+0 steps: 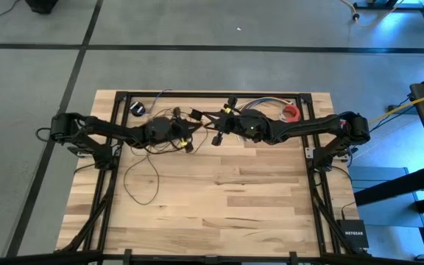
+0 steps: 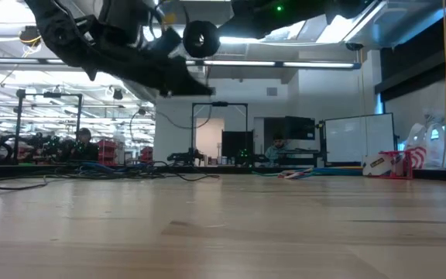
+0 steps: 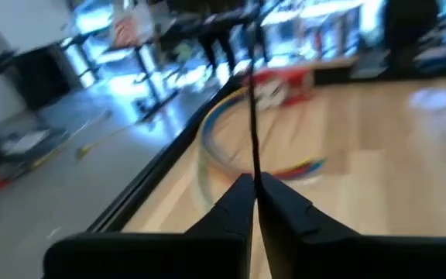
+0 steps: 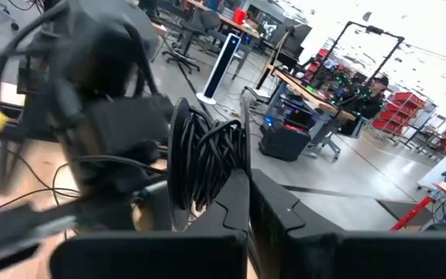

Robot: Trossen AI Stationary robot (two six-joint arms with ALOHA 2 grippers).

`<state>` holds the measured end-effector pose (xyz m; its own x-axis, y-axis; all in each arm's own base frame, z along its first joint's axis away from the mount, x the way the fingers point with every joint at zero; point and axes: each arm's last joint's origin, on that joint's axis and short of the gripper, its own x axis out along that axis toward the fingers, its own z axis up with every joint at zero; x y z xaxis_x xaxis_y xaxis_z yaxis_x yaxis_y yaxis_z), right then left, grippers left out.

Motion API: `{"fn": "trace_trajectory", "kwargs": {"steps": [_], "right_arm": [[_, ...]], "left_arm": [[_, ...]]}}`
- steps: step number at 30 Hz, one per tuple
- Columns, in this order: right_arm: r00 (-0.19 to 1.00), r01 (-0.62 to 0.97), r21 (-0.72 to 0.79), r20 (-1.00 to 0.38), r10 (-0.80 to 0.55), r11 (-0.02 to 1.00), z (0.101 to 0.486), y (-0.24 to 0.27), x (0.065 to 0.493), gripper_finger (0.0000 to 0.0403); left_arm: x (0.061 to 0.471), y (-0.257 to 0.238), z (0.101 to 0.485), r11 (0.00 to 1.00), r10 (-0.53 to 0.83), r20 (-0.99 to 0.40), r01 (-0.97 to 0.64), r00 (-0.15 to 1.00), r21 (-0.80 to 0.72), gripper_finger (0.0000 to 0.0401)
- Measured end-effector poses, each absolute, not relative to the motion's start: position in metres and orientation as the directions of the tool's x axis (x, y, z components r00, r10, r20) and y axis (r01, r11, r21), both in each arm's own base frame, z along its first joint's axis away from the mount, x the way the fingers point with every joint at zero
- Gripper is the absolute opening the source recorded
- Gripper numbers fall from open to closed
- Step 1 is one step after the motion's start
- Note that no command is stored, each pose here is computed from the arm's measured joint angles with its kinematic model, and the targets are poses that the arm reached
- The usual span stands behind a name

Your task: Coiling cords

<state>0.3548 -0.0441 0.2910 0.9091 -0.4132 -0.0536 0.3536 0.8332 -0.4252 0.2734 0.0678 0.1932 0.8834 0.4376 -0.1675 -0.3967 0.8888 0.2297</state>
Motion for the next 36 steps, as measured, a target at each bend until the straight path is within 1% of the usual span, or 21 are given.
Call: {"fn": "trace_trajectory", "kwargs": {"steps": [4,15,20,24,36], "right_arm": [[0.908,0.350,-0.428,-0.063,-0.413,0.834,0.290,-0.044,0.355,0.0005],[0.908,0.345,-0.430,-0.072,-0.413,0.834,0.289,-0.044,0.355,0.0005],[0.908,0.329,-0.438,-0.095,-0.407,0.837,0.286,-0.044,0.355,0.0005],[0.909,0.334,-0.435,-0.085,-0.407,0.836,0.287,-0.044,0.355,0.0005],[0.911,0.334,-0.434,-0.081,-0.405,0.837,0.288,-0.044,0.355,0.0005]], "left_arm": [[0.270,0.076,0.190,0.870,0.475,-0.203,-0.422,0.857,0.255,0.0003],[0.270,0.077,0.188,0.862,0.478,-0.226,-0.405,0.849,0.304,0.0006],[0.266,0.078,0.186,0.813,0.546,-0.257,-0.431,0.798,0.391,0.0003],[0.262,0.077,0.194,0.791,0.577,-0.245,-0.457,0.779,0.407,0.0006],[0.241,0.071,0.215,0.788,0.579,-0.270,-0.444,0.769,0.426,0.0002]]}}
